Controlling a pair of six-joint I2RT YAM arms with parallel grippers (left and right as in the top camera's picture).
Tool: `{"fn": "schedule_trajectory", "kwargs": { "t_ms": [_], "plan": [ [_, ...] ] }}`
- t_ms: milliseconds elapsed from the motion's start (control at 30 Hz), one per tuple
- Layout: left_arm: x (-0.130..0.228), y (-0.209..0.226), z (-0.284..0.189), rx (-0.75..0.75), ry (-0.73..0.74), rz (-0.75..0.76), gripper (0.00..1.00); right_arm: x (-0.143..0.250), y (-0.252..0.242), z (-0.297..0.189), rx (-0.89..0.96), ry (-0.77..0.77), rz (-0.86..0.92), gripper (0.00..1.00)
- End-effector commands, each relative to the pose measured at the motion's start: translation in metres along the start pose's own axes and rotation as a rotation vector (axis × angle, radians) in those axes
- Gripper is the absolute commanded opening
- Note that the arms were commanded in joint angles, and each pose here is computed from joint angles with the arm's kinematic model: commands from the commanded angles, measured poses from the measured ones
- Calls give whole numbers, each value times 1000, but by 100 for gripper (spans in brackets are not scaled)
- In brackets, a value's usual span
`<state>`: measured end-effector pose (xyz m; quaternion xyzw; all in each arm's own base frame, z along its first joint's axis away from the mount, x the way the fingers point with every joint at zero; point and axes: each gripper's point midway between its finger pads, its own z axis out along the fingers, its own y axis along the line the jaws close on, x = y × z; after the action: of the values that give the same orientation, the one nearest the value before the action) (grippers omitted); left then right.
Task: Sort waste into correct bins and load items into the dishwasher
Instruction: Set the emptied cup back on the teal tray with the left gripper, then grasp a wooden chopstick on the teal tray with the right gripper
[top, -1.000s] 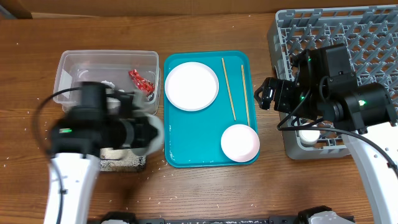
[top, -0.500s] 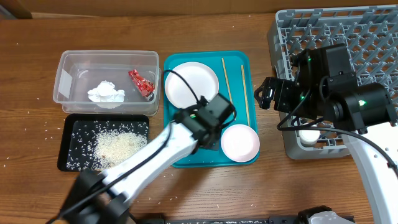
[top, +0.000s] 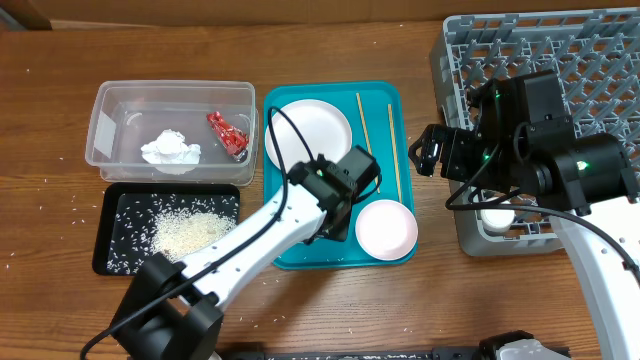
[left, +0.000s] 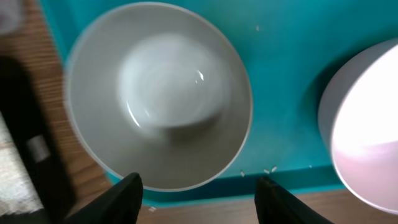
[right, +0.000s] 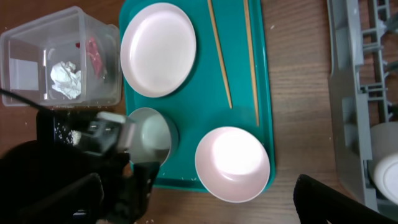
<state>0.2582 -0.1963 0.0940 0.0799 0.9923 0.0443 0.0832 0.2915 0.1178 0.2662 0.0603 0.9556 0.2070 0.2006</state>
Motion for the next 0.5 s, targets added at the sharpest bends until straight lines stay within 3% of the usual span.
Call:
{"fn": "schedule_trajectory", "kwargs": {
  "t_ms": [0, 100, 333, 400, 467],
  "plan": [
    [-33, 19, -60, 20, -148, -55, 62, -8, 8, -10, -26, -52, -46, 96],
    [-42, 42, -100, 38, -203, -118, 63, -16, 10, -6, -30, -72, -95, 85],
    [-41, 120, -191, 90, -409, -333, 69, -14, 12, 44, 81, 13, -253, 84],
    [-33, 141, -209, 95, -465, -392, 76, -15, 6, 65, 152, 36, -273, 82],
    [-21, 158, -222, 93, -504, -441, 91, -21, 4, 86, 180, 45, -273, 77]
  ]
}}
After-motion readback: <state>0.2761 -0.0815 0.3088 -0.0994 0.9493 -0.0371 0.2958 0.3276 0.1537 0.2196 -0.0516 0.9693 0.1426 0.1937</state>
